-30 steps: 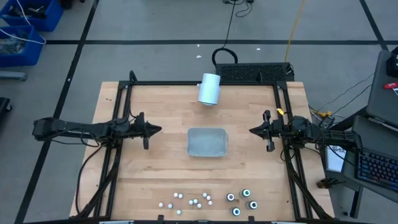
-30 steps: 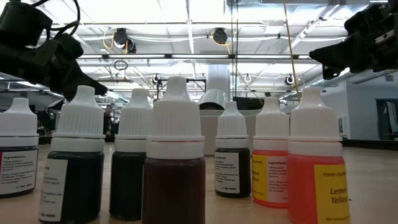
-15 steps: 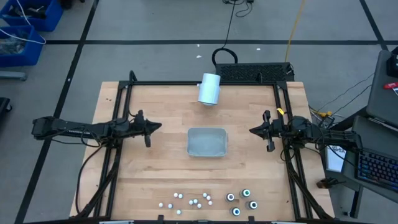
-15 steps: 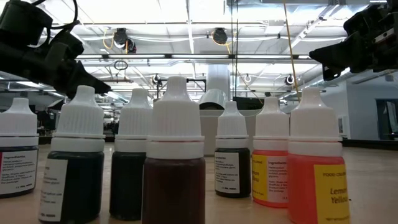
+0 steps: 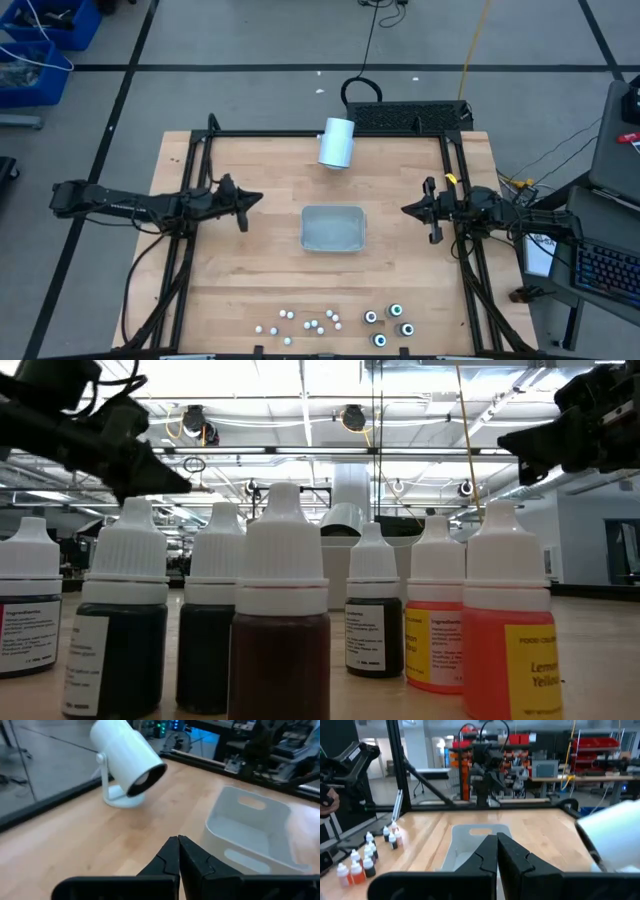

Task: Pick & Place food coloring
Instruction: Put the large black food coloring bottle into the gray bin

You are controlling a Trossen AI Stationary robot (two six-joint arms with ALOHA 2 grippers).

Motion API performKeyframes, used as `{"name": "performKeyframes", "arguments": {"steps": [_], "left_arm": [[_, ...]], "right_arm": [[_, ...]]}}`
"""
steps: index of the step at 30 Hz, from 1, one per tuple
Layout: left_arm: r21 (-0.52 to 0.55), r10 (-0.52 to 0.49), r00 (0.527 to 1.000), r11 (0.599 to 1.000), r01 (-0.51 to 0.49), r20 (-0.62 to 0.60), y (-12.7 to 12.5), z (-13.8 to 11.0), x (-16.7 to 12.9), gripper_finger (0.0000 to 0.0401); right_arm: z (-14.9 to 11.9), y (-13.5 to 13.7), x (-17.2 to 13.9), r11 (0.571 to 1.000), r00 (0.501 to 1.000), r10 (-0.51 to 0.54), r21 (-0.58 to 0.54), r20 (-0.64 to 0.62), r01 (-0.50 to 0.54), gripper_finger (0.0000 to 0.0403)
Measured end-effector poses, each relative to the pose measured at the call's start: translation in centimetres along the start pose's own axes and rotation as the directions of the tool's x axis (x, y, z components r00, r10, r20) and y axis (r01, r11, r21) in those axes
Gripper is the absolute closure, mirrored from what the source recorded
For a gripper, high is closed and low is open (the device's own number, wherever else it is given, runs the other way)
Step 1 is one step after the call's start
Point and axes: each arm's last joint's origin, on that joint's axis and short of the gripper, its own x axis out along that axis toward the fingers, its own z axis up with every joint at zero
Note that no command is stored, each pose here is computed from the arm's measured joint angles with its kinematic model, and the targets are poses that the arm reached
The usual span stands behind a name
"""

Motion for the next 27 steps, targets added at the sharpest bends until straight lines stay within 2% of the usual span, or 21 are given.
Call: {"name": "performKeyframes", "arguments": {"steps": [4,6,8,11,15,18,21,24,27], "left_arm": [[0.097,0.05,0.999,0.994,-0.05,0.003,-0.8,1.3,1.5,0.039],[0.168,0.056,0.998,0.985,-0.051,-0.024,-1.1,1.4,2.2,0.0381],[0.193,0.066,0.997,0.98,-0.055,-0.05,-1.3,1.3,2.8,0.0376],[0.205,0.082,0.994,0.977,-0.065,-0.075,-1.6,1.2,3.4,0.0374],[0.238,0.09,0.992,0.969,-0.067,-0.087,-1.8,1.3,3.9,0.0376],[0.243,0.09,0.992,0.968,-0.066,-0.088,-1.8,1.4,4.0,0.0384],[0.243,0.089,0.992,0.968,-0.066,-0.086,-1.9,1.4,4.0,0.0394],[0.237,0.089,0.992,0.969,-0.066,-0.086,-1.9,1.4,4.0,0.0397],[0.225,0.075,0.993,0.973,-0.052,-0.094,-1.9,1.4,4.0,0.0387]], "right_arm": [[0.5,0.0,0.0,1.0,0.999,0.004,-0.028,0.054,-0.003,0.0403],[0.7,0.1,0.0,1.0,0.998,0.011,-0.03,0.063,-0.009,0.0403],[0.7,0.1,0.0,0.999,0.998,0.043,-0.029,0.054,-0.042,0.0403],[0.5,0.3,0.2,0.996,0.995,0.092,-0.014,-0.04,-0.092,0.0403],[4.3,1.0,0.4,0.987,0.984,0.147,-0.053,-0.104,-0.153,0.0403],[6.0,1.6,0.9,0.975,0.95,0.187,-0.068,-0.251,-0.21,0.0403],[8.5,2.1,1.7,0.98,0.94,0.113,-0.121,-0.322,-0.159,0.0403],[9.4,2.6,3.0,0.981,0.921,0.012,-0.173,-0.389,-0.085,0.0403],[9.7,3.7,4.3,0.967,0.889,-0.003,-0.23,-0.458,-0.115,0.0403]]}}
